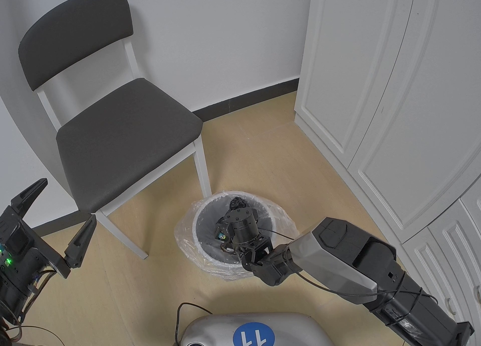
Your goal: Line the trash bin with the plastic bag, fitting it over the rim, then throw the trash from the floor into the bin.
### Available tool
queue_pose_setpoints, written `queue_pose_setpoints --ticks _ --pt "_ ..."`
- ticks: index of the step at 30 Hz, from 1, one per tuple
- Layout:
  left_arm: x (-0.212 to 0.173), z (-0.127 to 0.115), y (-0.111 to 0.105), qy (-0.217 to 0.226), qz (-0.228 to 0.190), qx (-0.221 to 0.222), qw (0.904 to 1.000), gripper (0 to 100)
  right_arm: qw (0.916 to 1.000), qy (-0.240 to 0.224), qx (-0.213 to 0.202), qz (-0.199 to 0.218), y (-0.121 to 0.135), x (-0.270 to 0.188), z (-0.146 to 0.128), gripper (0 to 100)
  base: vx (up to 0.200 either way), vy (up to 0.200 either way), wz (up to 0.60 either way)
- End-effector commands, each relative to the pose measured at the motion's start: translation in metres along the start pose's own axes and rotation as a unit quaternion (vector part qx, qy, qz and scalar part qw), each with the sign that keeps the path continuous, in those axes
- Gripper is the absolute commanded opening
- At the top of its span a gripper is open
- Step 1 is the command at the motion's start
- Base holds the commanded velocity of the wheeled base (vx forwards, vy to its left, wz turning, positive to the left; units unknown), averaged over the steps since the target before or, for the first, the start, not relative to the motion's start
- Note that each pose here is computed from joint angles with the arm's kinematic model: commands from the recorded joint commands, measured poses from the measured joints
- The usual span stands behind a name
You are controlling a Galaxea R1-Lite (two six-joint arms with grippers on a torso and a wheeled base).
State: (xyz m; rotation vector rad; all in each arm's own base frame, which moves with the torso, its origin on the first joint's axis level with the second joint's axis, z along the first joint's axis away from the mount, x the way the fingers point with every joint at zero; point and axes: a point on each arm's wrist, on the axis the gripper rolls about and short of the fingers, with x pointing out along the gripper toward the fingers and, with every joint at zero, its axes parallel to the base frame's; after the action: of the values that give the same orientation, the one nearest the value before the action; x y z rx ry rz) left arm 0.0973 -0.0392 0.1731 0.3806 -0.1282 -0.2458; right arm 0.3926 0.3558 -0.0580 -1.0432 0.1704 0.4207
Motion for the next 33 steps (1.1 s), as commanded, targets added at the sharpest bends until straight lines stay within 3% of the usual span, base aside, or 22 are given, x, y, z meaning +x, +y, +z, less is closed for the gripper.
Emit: queue_pose_setpoints --ticks 1,15,23,33 --pt "0.000 0.000 0.000 0.000 0.001 0.000 1.0000 100 1.0000 -0.002 0.002 -0.004 0.000 0.001 0.000 100 0.000 0.000 0.00" --pt "0.000 0.000 0.000 -0.001 0.000 0.001 1.0000 100 0.9993 -0.017 0.022 -0.024 -0.016 0.001 0.011 100 0.000 0.000 0.00" --pt "0.000 -0.001 0.000 0.001 0.000 0.001 1.0000 100 0.9978 -0.032 0.041 -0.042 -0.038 -0.010 0.030 100 0.000 0.000 0.00" --pt "0.000 -0.002 -0.001 0.003 -0.002 0.003 1.0000 100 0.9955 -0.002 0.047 -0.083 -0.068 -0.007 0.021 100 0.000 0.000 0.00"
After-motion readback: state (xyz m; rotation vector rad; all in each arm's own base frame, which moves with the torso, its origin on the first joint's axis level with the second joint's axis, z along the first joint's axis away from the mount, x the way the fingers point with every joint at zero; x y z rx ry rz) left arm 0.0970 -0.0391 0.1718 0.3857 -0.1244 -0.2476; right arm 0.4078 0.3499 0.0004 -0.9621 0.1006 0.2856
